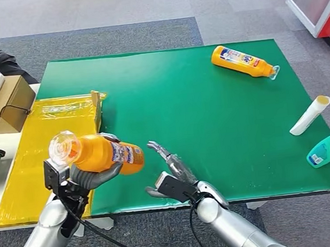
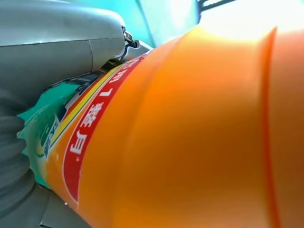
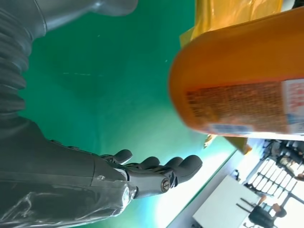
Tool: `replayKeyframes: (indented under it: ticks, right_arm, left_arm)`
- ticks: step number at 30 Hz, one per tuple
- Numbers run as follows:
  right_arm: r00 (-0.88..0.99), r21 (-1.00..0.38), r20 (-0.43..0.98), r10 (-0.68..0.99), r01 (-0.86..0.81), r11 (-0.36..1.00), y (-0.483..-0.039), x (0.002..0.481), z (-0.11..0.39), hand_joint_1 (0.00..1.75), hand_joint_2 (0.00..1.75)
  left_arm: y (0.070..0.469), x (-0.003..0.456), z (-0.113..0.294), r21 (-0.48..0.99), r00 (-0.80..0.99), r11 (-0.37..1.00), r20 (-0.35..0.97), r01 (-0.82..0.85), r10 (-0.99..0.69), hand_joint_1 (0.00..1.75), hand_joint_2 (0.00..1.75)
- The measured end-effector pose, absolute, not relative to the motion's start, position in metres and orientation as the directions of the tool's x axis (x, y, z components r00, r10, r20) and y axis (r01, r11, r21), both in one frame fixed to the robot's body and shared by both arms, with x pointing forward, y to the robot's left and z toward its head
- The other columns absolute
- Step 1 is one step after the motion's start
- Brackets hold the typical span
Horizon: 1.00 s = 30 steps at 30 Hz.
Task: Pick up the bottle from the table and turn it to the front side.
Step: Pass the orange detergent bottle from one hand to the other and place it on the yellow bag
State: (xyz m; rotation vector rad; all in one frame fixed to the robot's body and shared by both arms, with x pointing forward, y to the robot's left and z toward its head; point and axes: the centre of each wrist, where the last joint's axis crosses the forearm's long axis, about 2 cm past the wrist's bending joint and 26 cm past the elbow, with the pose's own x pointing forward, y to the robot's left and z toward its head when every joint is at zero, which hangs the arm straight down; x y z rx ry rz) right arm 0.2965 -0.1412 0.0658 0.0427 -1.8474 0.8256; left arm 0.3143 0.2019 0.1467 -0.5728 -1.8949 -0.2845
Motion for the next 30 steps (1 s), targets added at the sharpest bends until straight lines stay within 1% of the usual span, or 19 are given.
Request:
replayKeyframes:
  ticks: [3,6,8,10,13,15,18,22,27,30]
  right_arm:
    - [-0.391,-0.500,0.846,0.364,-0.339,0.797,-0.155,0.295,0.060,0.00,1.75]
    - [-0.333,-0.480,0.860,0.386,-0.273,0.834,-0.179,0.291,0.050,0.00,1.75]
    - [-0.299,-0.467,0.869,0.395,-0.230,0.854,-0.196,0.285,0.045,0.00,1.75]
    - [-0.269,-0.454,0.877,0.398,-0.189,0.871,-0.211,0.278,0.041,0.00,1.75]
    - [-0.231,-0.437,0.887,0.400,-0.134,0.889,-0.231,0.269,0.037,0.00,1.75]
    - [-0.215,-0.428,0.891,0.400,-0.109,0.897,-0.240,0.266,0.038,0.00,1.75]
    - [-0.199,-0.415,0.898,0.392,-0.089,0.906,-0.248,0.263,0.041,0.00,1.75]
    - [-0.189,-0.400,0.906,0.379,-0.089,0.912,-0.251,0.261,0.041,0.00,1.75]
    - [-0.190,-0.383,0.914,0.359,-0.106,0.918,-0.247,0.262,0.042,0.00,1.75]
    - [-0.193,-0.373,0.918,0.348,-0.116,0.920,-0.243,0.264,0.043,0.00,1.75]
  left_arm:
    - [0.218,0.316,0.157,0.145,-0.415,0.907,0.909,0.396,0.036,1.75,1.75]
    - [0.246,0.318,0.173,0.353,-0.472,0.892,0.860,0.283,-0.191,1.75,1.75]
    - [0.270,0.321,0.184,0.513,-0.458,0.823,0.809,0.245,-0.369,1.75,1.75]
    - [0.295,0.325,0.195,0.660,-0.409,0.715,0.733,0.232,-0.544,1.75,1.75]
    - [0.328,0.332,0.209,0.799,-0.328,0.562,0.601,0.215,-0.729,1.75,1.75]
    - [0.342,0.337,0.215,0.858,-0.279,0.475,0.513,0.196,-0.812,1.75,1.75]
    - [0.355,0.343,0.215,0.908,-0.217,0.380,0.413,0.176,-0.885,1.75,1.75]
    - [0.364,0.350,0.198,0.945,-0.155,0.283,0.308,0.165,-0.939,1.75,1.75]
    - [0.356,0.357,0.165,0.972,-0.142,0.191,0.210,0.134,-0.967,1.75,1.75]
    - [0.343,0.360,0.147,0.976,-0.158,0.168,0.189,0.136,-0.969,1.75,1.75]
